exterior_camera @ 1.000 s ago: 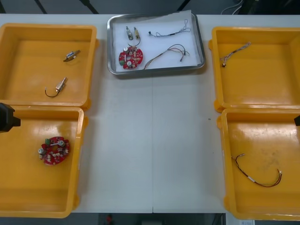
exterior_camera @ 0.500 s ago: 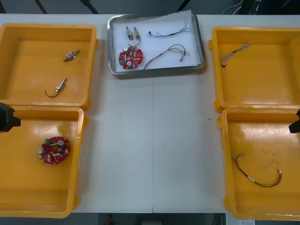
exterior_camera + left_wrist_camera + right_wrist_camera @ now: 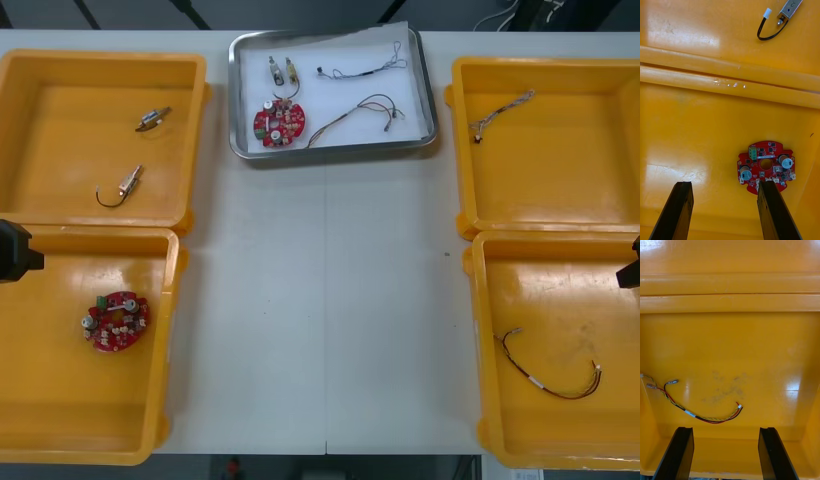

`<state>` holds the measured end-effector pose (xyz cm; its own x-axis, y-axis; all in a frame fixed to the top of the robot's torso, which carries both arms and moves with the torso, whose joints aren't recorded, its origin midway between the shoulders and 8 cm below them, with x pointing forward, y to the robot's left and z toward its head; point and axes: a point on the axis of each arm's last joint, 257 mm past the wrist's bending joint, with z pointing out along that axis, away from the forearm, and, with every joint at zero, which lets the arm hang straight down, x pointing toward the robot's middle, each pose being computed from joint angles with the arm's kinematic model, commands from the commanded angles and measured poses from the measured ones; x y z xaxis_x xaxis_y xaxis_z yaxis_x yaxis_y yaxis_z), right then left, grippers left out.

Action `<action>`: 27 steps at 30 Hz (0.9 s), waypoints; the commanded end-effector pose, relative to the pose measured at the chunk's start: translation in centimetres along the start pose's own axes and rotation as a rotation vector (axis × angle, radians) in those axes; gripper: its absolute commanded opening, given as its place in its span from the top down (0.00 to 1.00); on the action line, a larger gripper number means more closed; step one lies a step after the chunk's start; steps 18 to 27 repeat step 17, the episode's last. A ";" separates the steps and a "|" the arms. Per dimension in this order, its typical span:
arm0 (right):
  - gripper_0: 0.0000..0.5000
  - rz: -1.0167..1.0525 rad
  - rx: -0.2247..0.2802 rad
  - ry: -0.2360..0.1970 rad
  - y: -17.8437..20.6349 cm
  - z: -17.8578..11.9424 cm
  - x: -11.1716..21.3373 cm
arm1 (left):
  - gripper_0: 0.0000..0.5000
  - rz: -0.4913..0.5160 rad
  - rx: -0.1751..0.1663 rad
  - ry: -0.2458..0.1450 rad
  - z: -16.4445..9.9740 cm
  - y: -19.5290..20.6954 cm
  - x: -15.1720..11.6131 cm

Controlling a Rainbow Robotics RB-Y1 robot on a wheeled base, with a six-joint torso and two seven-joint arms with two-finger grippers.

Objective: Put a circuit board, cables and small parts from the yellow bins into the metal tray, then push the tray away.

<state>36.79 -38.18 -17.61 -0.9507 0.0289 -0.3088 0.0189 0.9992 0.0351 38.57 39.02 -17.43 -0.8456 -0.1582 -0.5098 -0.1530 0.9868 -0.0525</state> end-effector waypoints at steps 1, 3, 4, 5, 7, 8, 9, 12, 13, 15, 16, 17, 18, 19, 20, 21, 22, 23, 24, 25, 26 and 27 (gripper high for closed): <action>0.00 0.033 0.000 -0.034 -0.1 -0.6 -0.5 | 0.00 -0.015 0.008 -0.010 -0.4 -0.1 -0.4; 0.00 0.033 0.000 -0.034 -0.1 -0.6 -0.5 | 0.00 -0.015 0.008 -0.010 -0.4 -0.1 -0.4; 0.00 0.033 0.000 -0.034 -0.1 -0.6 -0.5 | 0.00 -0.015 0.008 -0.010 -0.4 -0.1 -0.4; 0.00 0.033 0.000 -0.034 -0.1 -0.6 -0.5 | 0.00 -0.015 0.008 -0.010 -0.4 -0.1 -0.4; 0.00 0.033 0.000 -0.034 -0.1 -0.6 -0.5 | 0.00 -0.015 0.008 -0.010 -0.4 -0.1 -0.4; 0.00 0.033 0.000 -0.034 -0.1 -0.6 -0.5 | 0.00 -0.015 0.008 -0.010 -0.4 -0.1 -0.4; 0.00 0.033 0.000 -0.034 -0.1 -0.6 -0.5 | 0.00 -0.015 0.008 -0.010 -0.4 -0.1 -0.4; 0.00 0.033 0.000 -0.034 -0.1 -0.6 -0.5 | 0.00 -0.015 0.008 -0.010 -0.4 -0.1 -0.4; 0.00 0.033 0.000 -0.034 -0.1 -0.6 -0.5 | 0.00 -0.015 0.008 -0.010 -0.4 -0.1 -0.4; 0.00 0.033 0.000 -0.034 -0.1 -0.6 -0.5 | 0.00 -0.015 0.008 -0.010 -0.4 -0.1 -0.4; 0.00 0.033 0.000 -0.034 -0.1 -0.6 -0.5 | 0.00 -0.015 0.008 -0.010 -0.4 -0.1 -0.4; 0.00 0.033 0.000 -0.034 -0.1 -0.6 -0.5 | 0.00 -0.015 0.008 -0.010 -0.4 -0.1 -0.4; 0.00 0.033 0.000 -0.034 -0.1 -0.6 -0.5 | 0.00 -0.015 0.008 -0.010 -0.4 -0.1 -0.4; 0.00 0.033 0.000 -0.034 -0.1 -0.6 -0.5 | 0.00 -0.015 0.008 -0.010 -0.4 -0.1 -0.4; 0.00 0.033 0.000 -0.034 -0.1 -0.6 -0.5 | 0.00 -0.015 0.008 -0.010 -0.4 -0.1 -0.4; 0.00 0.033 0.000 -0.034 -0.1 -0.6 -0.5 | 0.00 -0.015 0.008 -0.010 -0.4 -0.1 -0.4; 0.00 0.033 0.000 -0.034 -0.1 -0.6 -0.5 | 0.00 -0.015 0.008 -0.010 -0.4 -0.1 -0.4; 0.00 0.033 0.000 -0.034 -0.1 -0.6 -0.5 | 0.00 -0.015 0.008 -0.010 -0.4 -0.1 -0.4; 0.00 0.033 0.000 -0.034 -0.1 -0.6 -0.5 | 0.00 -0.015 0.008 -0.010 -0.4 -0.1 -0.4; 0.00 0.033 0.000 -0.034 -0.1 -0.6 -0.5 | 0.00 -0.015 0.008 -0.010 -0.4 -0.1 -0.4; 0.00 0.033 0.000 -0.034 -0.1 -0.6 -0.5 | 0.00 -0.015 0.008 -0.010 -0.4 -0.1 -0.4; 0.00 0.033 0.000 -0.034 -0.1 -0.6 -0.5 | 0.00 -0.015 0.008 -0.010 -0.4 -0.1 -0.4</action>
